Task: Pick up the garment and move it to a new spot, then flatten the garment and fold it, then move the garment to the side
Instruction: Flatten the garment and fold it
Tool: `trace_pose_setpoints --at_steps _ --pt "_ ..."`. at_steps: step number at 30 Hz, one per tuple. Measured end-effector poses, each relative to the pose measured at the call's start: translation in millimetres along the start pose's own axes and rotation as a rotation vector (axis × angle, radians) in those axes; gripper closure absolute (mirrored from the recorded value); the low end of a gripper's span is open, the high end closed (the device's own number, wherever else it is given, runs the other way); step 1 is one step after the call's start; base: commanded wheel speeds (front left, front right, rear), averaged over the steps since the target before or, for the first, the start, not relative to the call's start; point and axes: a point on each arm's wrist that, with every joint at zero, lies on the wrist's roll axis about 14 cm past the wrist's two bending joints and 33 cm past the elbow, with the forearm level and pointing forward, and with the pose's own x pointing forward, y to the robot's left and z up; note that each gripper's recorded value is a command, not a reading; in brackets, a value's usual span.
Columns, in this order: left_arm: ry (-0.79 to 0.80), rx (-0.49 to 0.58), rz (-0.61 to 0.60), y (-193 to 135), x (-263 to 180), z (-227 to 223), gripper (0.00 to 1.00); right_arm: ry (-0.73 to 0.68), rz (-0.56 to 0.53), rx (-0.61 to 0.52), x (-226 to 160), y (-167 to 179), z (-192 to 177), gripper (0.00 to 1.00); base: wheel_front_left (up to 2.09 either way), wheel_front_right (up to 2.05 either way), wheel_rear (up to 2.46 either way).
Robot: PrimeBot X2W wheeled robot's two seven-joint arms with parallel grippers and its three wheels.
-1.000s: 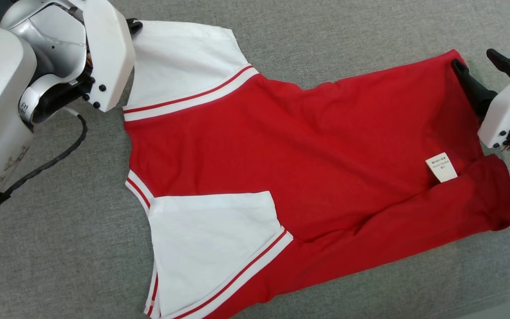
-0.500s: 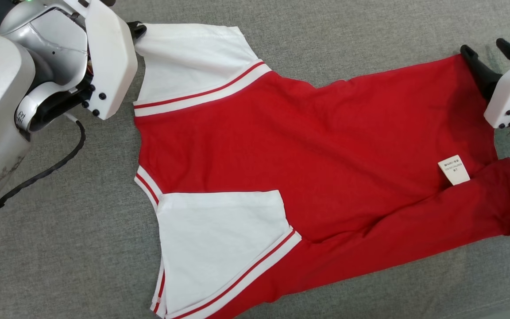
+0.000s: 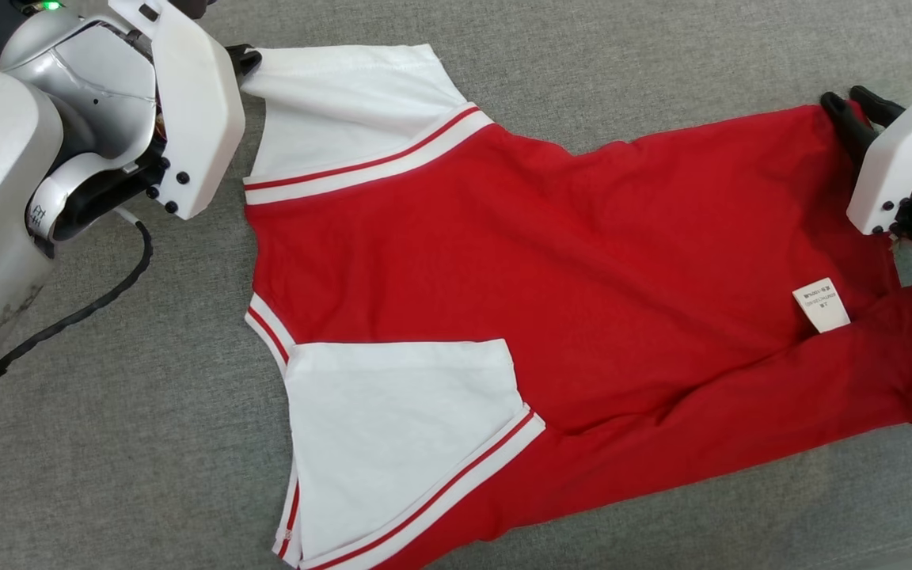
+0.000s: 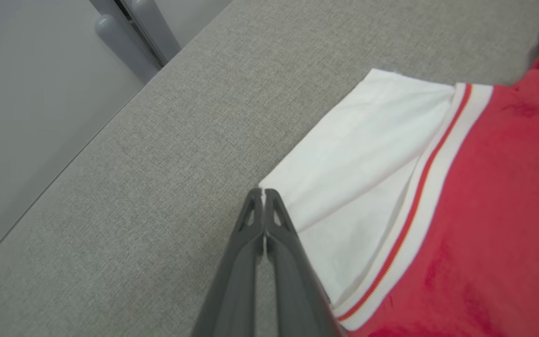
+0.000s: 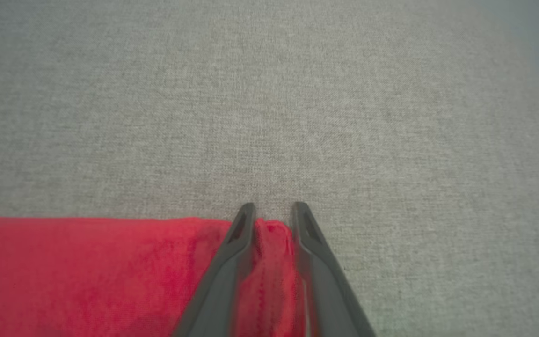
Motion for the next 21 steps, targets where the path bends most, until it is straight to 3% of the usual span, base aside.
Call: trace_pose_setpoints --at_steps 4,7,14,21 --pt "0.003 -0.003 0.005 1.8 -1.2 -1.8 1.0 0.032 0.002 0.018 1.9 0.7 -4.4 0.65 0.0 0.0 0.0" --pt "-0.001 -0.004 0.008 2.6 -3.0 -0.9 1.0 0.041 0.005 0.014 1.7 2.2 -4.0 1.0 0.0 0.0 0.0" --pt "-0.102 0.057 0.033 4.8 -12.1 17.2 1.0 -0.015 0.014 -0.001 -3.4 2.9 7.2 1.0 0.0 0.0 0.0" --pt "-0.337 0.179 0.117 21.6 -36.2 66.9 1.0 -0.251 0.011 -0.039 -15.5 -1.4 61.1 1.0 0.0 0.0 0.0"
